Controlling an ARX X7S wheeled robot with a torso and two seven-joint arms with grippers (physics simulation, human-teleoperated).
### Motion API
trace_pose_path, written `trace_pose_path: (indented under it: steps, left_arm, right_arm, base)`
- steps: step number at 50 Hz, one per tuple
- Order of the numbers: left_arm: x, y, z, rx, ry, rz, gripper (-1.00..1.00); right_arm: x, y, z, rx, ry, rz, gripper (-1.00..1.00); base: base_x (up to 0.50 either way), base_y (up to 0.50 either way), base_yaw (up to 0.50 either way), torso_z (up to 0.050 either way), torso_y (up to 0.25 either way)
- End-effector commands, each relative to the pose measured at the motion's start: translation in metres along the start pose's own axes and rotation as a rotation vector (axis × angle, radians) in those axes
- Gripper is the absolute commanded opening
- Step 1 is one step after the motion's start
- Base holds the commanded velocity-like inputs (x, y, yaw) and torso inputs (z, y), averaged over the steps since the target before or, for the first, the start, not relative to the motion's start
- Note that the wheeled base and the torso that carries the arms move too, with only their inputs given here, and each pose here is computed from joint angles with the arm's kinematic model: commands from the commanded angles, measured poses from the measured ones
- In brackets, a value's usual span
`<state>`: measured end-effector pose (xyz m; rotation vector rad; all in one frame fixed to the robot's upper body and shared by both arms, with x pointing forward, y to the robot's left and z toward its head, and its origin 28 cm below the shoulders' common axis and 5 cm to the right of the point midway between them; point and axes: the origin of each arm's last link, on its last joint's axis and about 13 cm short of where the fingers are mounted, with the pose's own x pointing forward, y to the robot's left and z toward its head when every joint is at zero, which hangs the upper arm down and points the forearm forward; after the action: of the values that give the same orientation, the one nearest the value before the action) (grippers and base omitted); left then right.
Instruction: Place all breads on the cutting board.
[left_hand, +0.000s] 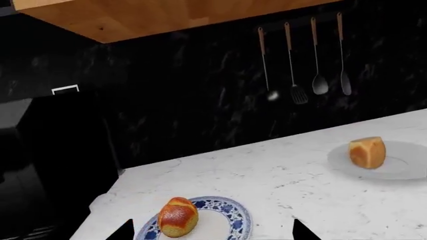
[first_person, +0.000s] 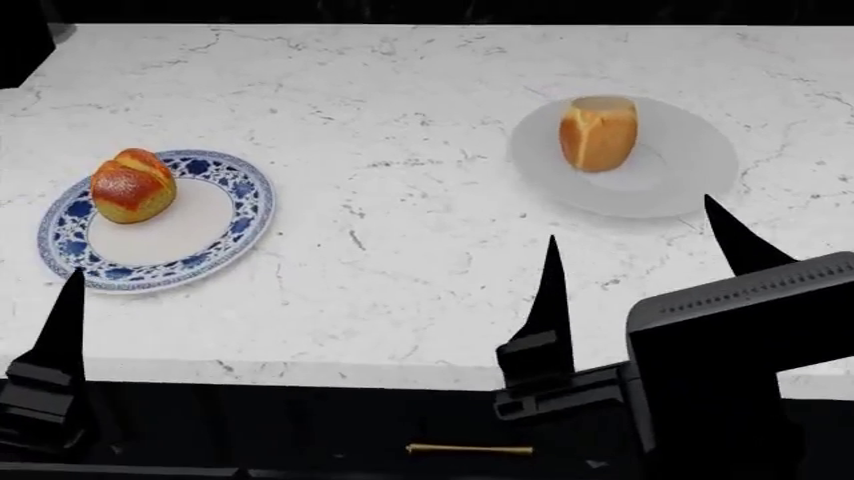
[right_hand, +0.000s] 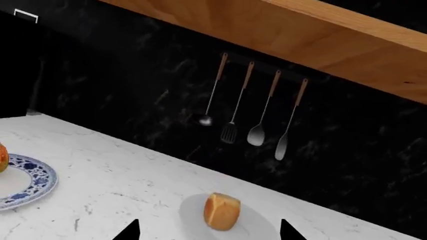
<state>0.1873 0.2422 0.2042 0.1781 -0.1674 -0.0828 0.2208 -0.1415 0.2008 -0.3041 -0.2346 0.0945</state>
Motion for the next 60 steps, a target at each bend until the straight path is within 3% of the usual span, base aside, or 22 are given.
trace_pose_path:
  steps: [1,29,35,37,40,41,49,60]
  left_arm:
    - [0.000,0.001,0.003,-0.013,0.001,-0.005,1.00]
    - [-0.002,0.003,0.006,-0.039,-0.009,0.004,1.00]
    - [-0.002,0.010,0.007,-0.095,-0.008,0.050,1.00]
    - [-0.002,0.014,0.008,-0.123,0.002,0.087,1.00]
    - [-0.001,0.017,0.011,-0.098,-0.006,0.097,1.00]
    - [0.001,0.021,0.012,-0.137,0.021,0.109,1.00]
    - [0.010,0.036,0.009,-0.175,0.181,0.065,1.00]
    - [0.011,0.042,0.005,-0.195,0.281,0.027,1.00]
  right_arm:
    - [-0.002,-0.007,0.006,0.012,-0.024,-0.037,1.00]
    - [0.001,-0.004,0.012,-0.064,-0.018,-0.008,1.00]
    - [0.003,-0.003,0.012,-0.086,-0.001,0.002,1.00]
    - [0.005,-0.004,0.014,-0.044,0.010,-0.005,1.00]
    - [0.008,-0.007,0.017,-0.068,0.007,-0.008,1.00]
    - [0.010,-0.008,0.020,-0.061,0.002,-0.030,1.00]
    - [0.020,-0.018,0.034,-0.047,0.014,-0.050,1.00]
    - [0.022,-0.020,0.035,-0.038,0.031,-0.051,1.00]
  base:
    - [0.00,0.00,0.00,0.048,0.070]
    - [0.45,-0.05,0.00,0.048,0.069]
    - [0.50,0.00,0.00,0.047,0.067]
    - [0.23,0.00,0.00,0.000,0.000]
    - [0.00,0.00,0.00,0.000,0.000]
    - [0.00,0.00,0.00,0.000,0.000]
    - [0.00,0.00,0.00,0.000,0.000]
    - [0.00,0.00,0.00,0.000,0.000]
